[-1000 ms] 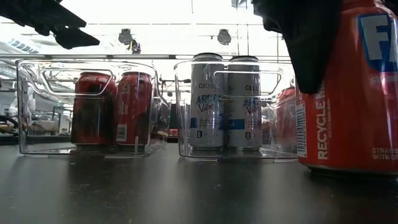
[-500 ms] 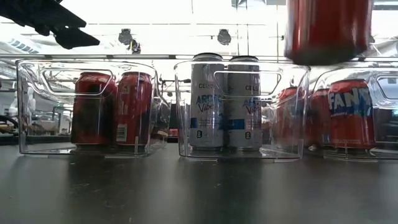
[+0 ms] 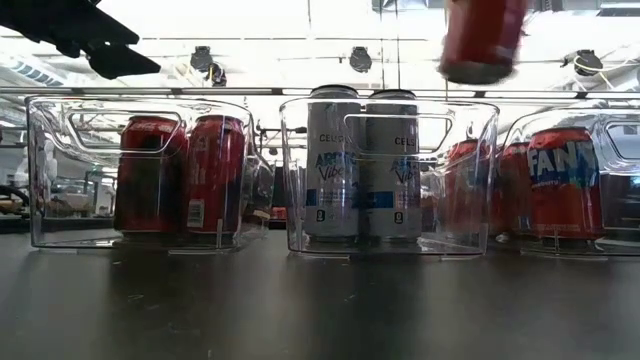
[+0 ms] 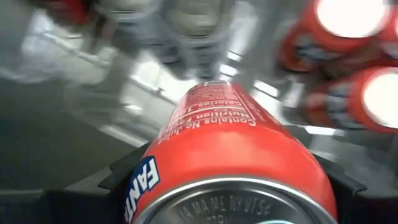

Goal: Sort soda cans
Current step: Put the orange soda can into the right transparent bin

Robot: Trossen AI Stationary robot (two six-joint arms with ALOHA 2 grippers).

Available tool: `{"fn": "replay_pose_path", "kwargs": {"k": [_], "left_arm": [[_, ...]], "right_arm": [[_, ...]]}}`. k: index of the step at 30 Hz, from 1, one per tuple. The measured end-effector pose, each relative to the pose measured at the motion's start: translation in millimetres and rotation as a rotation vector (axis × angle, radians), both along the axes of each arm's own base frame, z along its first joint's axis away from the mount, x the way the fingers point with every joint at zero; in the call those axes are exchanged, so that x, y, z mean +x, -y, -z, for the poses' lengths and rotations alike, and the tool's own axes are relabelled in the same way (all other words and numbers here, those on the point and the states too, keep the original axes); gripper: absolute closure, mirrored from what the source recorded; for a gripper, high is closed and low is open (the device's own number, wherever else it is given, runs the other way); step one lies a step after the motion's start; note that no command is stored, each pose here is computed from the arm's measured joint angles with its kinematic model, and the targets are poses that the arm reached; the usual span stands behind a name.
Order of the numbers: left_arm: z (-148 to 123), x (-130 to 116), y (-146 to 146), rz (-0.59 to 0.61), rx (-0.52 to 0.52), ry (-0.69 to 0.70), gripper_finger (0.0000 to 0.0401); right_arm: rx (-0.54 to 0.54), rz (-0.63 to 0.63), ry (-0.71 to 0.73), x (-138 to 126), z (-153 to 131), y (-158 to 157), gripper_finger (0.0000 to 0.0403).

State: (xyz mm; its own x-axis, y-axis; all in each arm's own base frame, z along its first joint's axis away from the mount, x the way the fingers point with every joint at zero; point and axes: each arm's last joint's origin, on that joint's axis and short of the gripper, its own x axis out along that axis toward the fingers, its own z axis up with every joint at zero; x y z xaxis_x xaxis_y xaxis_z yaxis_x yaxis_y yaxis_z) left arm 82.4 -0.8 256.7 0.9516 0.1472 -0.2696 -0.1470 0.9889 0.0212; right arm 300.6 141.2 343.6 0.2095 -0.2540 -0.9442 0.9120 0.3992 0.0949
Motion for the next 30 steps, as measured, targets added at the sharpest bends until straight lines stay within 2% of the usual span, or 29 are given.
{"fn": "replay_pose_path", "kwargs": {"k": [4, 7, 11, 15, 27, 30], "left_arm": [[0, 0, 0, 0.0, 0.0, 0.0, 0.001], [0, 0, 0, 0.0, 0.0, -0.001, 0.001], [0, 0, 0, 0.0, 0.0, 0.0, 0.001], [0, 0, 0, -0.001, 0.001, -0.001, 0.001], [0, 0, 0, -0.002, 0.001, -0.001, 0.001], [0, 0, 0, -0.002, 0.001, -0.001, 0.001]], "right_arm": [[0.032, 0.092, -0.05, -33, 11, 19, 0.0109], [0.073, 0.149, 0.015, -54, 16, 29, 0.0109], [0.105, 0.221, 0.059, -65, 30, 43, 0.0109], [0.119, 0.233, 0.006, -62, 41, 53, 0.0108], [0.058, 0.201, -0.128, -37, 66, 81, 0.0108], [0.101, 0.194, -0.138, -34, 81, 90, 0.0108]]}}
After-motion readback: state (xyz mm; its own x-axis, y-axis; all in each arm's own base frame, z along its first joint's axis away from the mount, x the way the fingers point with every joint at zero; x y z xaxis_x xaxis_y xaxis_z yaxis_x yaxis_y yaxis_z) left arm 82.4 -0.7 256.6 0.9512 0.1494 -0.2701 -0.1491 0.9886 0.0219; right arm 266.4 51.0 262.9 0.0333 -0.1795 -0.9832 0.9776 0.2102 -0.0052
